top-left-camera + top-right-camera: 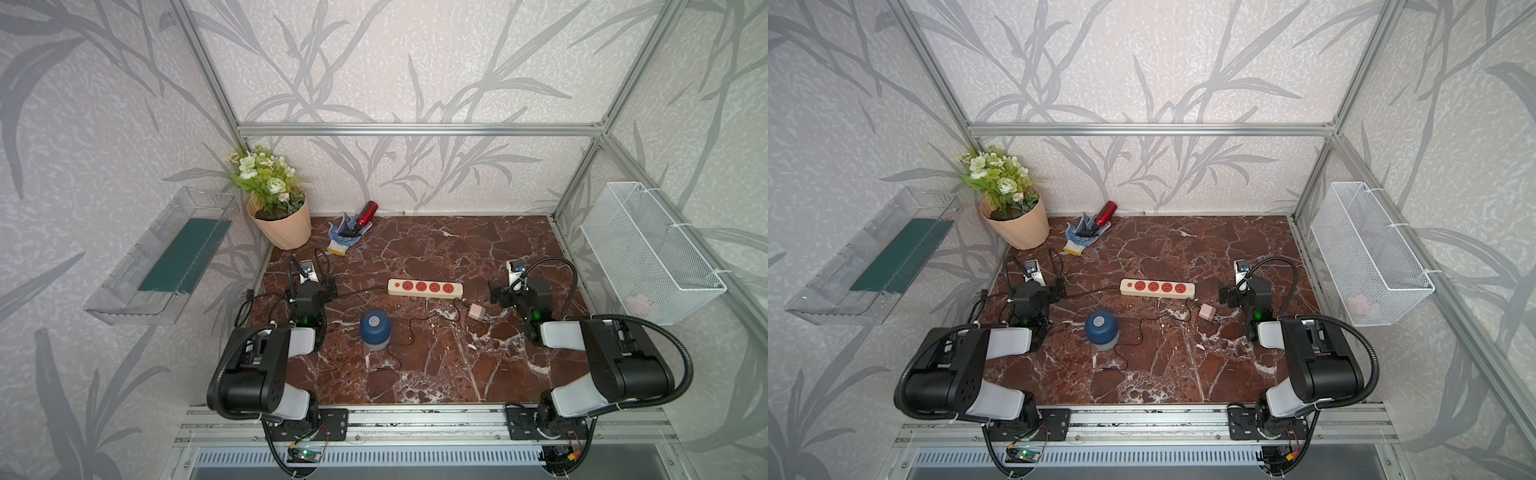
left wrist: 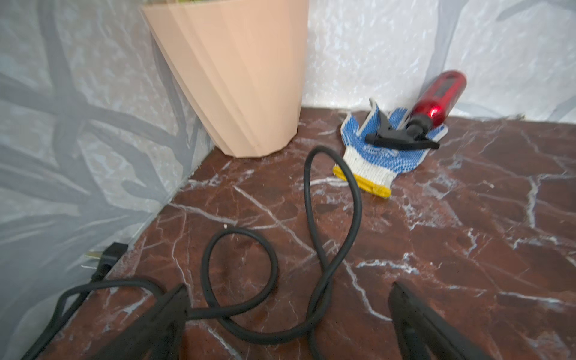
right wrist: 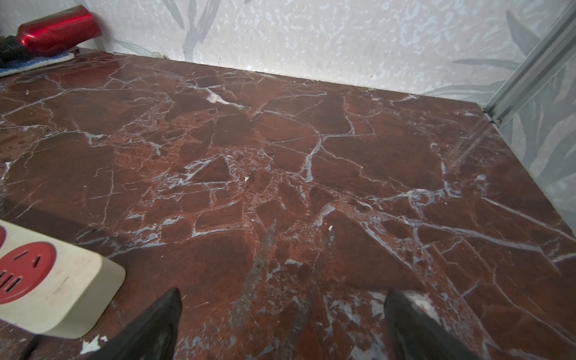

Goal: Charge the cordless meat grinders
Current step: Pick up the plug from the center of the board.

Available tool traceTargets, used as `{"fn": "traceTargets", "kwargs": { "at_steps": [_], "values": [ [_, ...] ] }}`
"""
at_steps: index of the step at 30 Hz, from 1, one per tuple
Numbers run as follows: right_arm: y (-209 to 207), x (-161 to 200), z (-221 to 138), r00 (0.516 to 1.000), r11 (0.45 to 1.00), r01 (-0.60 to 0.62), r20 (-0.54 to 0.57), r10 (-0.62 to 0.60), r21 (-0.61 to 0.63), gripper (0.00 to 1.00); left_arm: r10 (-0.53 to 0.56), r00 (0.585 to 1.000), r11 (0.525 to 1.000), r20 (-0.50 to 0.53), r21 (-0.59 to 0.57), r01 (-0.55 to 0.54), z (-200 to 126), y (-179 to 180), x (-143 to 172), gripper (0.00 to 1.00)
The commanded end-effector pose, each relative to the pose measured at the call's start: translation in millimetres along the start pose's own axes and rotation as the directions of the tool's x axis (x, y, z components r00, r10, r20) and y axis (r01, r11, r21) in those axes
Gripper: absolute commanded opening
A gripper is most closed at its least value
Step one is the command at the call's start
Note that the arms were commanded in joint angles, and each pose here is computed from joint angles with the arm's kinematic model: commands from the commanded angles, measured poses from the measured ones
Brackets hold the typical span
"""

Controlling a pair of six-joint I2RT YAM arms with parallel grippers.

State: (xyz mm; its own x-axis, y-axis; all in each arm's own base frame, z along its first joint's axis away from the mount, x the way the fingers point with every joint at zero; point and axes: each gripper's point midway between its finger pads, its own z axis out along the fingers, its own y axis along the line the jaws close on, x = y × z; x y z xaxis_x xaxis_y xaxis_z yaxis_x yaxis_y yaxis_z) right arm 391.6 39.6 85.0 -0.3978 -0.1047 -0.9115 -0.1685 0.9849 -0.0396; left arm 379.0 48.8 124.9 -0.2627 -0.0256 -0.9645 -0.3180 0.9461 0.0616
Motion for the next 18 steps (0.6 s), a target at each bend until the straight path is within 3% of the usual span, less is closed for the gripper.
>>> {"fn": "traceTargets", "kwargs": {
  "at_steps": [1,4,10,14,18],
  "values": [
    [-7,-26,-5,1.000,0.999,-0.010,-0.023,0.011,0.030,0.99,0.007,1.000,0.999,0.018,-0.044,-0.006,-10,6,-21,0.99],
    [-10,-47,-13,1.000,0.999,-0.017,-0.017,0.018,0.043,0.99,-0.006,1.000,0.999,0.005,-0.047,0.006,-15,3,-46,0.99],
    [-7,-63,-31,0.991,0.993,-0.109,-0.077,0.111,0.035,0.99,0.036,0.998,0.995,-0.053,0.098,-0.031,-28,-41,-84,0.99],
    [-1,-63,-50,0.980,0.988,-0.148,-0.124,0.153,0.044,0.99,0.073,0.995,0.976,-0.073,0.209,-0.056,-56,-84,-101,0.98],
    [1,-65,-72,0.969,0.976,-0.196,-0.138,0.207,0.092,0.99,0.174,0.979,0.917,-0.102,0.379,-0.123,-90,-144,-98,0.94]
  ]
}}
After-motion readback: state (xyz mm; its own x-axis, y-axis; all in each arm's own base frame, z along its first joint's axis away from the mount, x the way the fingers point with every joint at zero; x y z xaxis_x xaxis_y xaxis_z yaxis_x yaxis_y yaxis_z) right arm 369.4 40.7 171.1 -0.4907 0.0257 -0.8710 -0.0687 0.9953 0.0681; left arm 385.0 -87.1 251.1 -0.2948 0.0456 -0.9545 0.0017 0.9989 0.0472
